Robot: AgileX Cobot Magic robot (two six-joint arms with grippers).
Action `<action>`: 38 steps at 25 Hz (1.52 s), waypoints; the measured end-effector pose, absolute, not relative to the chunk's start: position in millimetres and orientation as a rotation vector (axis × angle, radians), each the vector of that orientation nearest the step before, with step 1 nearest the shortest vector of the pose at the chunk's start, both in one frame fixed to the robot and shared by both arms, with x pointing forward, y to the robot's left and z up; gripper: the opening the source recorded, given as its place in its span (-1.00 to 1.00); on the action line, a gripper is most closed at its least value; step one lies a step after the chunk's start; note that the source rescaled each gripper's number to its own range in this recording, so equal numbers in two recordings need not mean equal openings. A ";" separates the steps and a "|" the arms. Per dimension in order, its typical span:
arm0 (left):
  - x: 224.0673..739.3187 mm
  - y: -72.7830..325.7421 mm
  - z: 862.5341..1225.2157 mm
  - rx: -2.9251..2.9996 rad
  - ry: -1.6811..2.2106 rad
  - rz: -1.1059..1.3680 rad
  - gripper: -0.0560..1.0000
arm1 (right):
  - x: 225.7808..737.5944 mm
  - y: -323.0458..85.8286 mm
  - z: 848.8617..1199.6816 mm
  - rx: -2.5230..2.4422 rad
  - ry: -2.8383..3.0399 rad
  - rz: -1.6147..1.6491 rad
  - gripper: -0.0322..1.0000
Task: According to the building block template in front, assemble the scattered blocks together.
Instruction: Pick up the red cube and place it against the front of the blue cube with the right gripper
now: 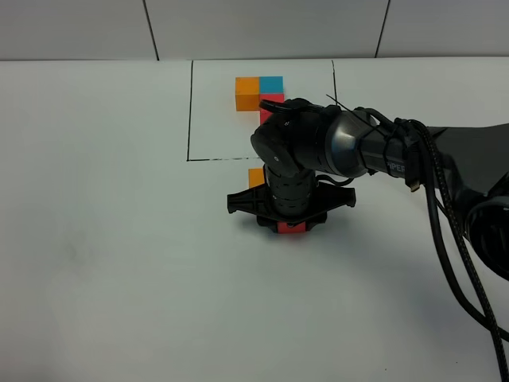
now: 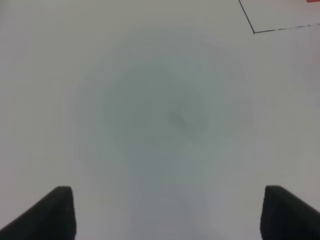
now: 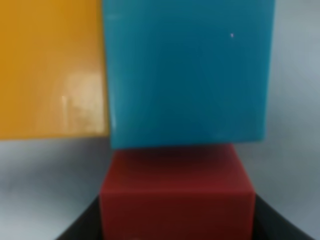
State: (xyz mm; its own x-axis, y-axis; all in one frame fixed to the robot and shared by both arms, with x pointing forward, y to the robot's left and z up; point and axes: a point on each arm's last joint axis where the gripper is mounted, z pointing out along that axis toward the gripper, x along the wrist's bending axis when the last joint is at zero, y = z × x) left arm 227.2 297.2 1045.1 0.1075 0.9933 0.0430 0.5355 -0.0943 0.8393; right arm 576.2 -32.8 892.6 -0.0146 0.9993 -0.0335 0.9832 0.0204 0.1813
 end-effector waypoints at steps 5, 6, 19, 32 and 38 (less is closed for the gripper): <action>227.2 297.2 1045.0 1.717 1.505 0.866 0.46 | 577.5 -33.1 892.4 2.092 2.128 0.171 -0.93; 227.2 297.2 1045.0 1.717 1.505 0.866 0.46 | 577.7 -33.0 891.8 2.090 2.128 0.173 -0.93; 227.2 297.2 1045.1 1.717 1.504 0.867 0.46 | 578.5 -32.8 886.5 2.078 2.137 0.164 -0.93; 227.2 297.2 1045.1 1.717 1.504 0.867 0.46 | 579.1 -33.3 886.0 2.022 2.188 0.158 -0.93; 227.2 297.2 1045.1 1.717 1.504 0.867 0.46 | 579.3 -33.0 886.0 2.017 2.191 0.164 -0.93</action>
